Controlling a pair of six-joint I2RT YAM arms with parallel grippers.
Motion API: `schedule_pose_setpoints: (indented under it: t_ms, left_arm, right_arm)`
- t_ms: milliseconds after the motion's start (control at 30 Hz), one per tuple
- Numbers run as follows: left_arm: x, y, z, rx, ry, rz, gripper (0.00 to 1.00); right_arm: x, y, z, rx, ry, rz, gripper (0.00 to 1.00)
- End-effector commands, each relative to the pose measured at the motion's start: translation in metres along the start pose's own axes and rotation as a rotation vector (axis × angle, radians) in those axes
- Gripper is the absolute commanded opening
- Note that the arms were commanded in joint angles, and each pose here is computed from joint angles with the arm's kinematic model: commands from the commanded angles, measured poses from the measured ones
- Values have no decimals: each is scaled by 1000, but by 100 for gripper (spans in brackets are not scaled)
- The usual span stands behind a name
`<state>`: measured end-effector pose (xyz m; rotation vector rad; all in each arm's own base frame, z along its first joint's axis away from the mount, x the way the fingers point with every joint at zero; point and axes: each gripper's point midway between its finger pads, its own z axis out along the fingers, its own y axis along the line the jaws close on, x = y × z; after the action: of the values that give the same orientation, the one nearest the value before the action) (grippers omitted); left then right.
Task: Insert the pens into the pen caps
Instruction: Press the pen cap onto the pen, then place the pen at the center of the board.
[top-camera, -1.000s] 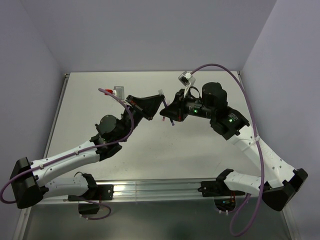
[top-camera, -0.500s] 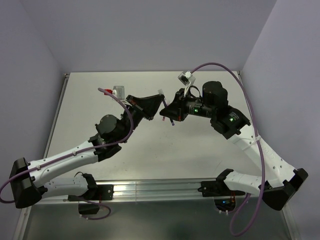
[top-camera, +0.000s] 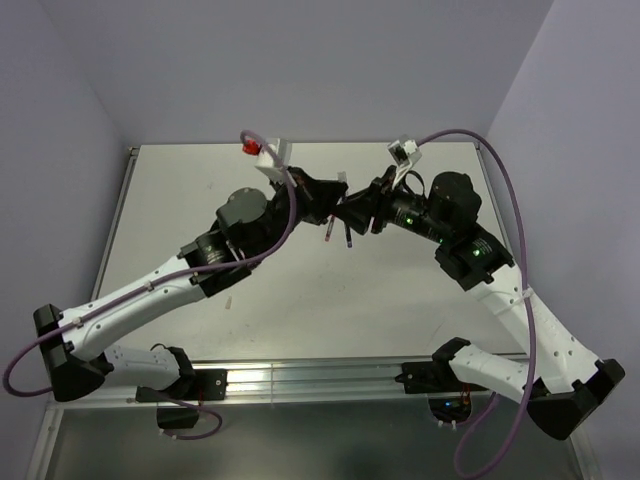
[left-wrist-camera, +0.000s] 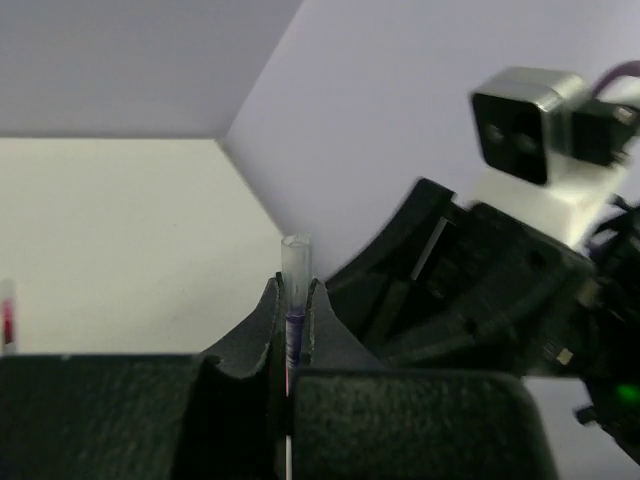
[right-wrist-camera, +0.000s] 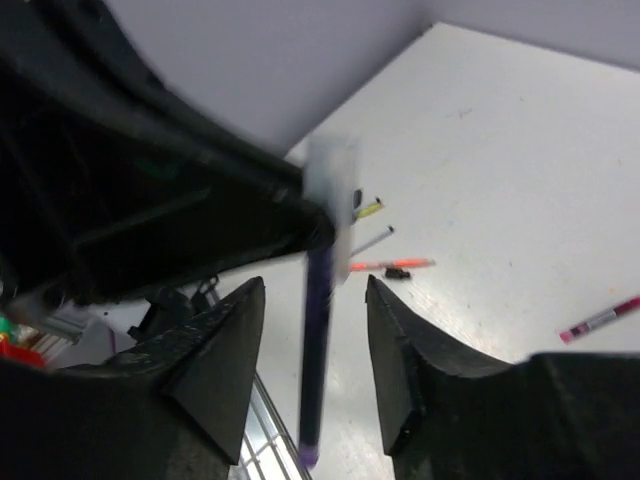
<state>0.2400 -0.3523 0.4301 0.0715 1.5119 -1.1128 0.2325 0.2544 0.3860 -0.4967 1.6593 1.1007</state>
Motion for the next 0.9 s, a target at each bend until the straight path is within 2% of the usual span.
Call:
schedule_pose_setpoints:
  t_ms: [0, 67, 133, 233, 267, 300, 367, 400, 467, 500, 567, 600, 667, 700, 767, 800, 867]
  left_arm:
    - [4, 30, 20, -90, 122, 25, 0]
    - [-15, 37, 30, -143, 110, 21, 0]
    - [-15, 51, 45, -170, 124, 28, 0]
    - [1, 91, 61, -245, 187, 24, 0]
    - [4, 98, 67, -243, 204, 9, 0]
    - [17, 122, 79, -269, 243, 10, 0]
    - [26, 128, 96, -225, 308, 24, 0]
    - [56, 153, 108, -259, 388, 38, 0]
    - [66, 154, 127, -227, 426, 73, 0]
    - [99, 178, 138, -257, 494, 72, 0]
    - [112, 188, 154, -263, 524, 89, 0]
    - [144, 210, 161, -299, 579, 80, 0]
    - [156, 218, 173, -305, 599, 71, 0]
    - [181, 236, 176, -330, 640, 63, 0]
    - [191, 238, 186, -317, 654, 46, 0]
    - [215, 253, 186, -332, 691, 34, 0]
    - [223, 255, 193, -316, 693, 19, 0]
  right_arm:
    - [5, -8, -10, 44, -40, -10, 54]
    - [30, -24, -18, 114, 2, 16, 56]
    - [52, -37, -23, 169, 40, 42, 58]
    - [69, -60, -41, 309, 45, 70, 62]
    - [74, -75, -49, 403, 43, 89, 63]
    - [72, -81, -56, 455, 26, 95, 65]
    - [74, -102, -71, 595, 12, 110, 67]
    - [71, -105, -74, 626, 4, 109, 68]
    - [70, -113, -80, 679, -1, 106, 69]
    - [67, -118, -83, 713, -11, 102, 70]
    - [67, -122, -85, 741, -6, 96, 70]
    - [64, -125, -86, 751, -11, 95, 71]
    - [63, -129, -87, 767, -9, 99, 71]
    - [62, -130, -88, 770, -13, 103, 71]
    - [60, -132, -88, 767, -25, 114, 71]
    - [61, -134, -89, 772, -25, 118, 71]
    - [61, -137, -89, 775, -26, 123, 71]
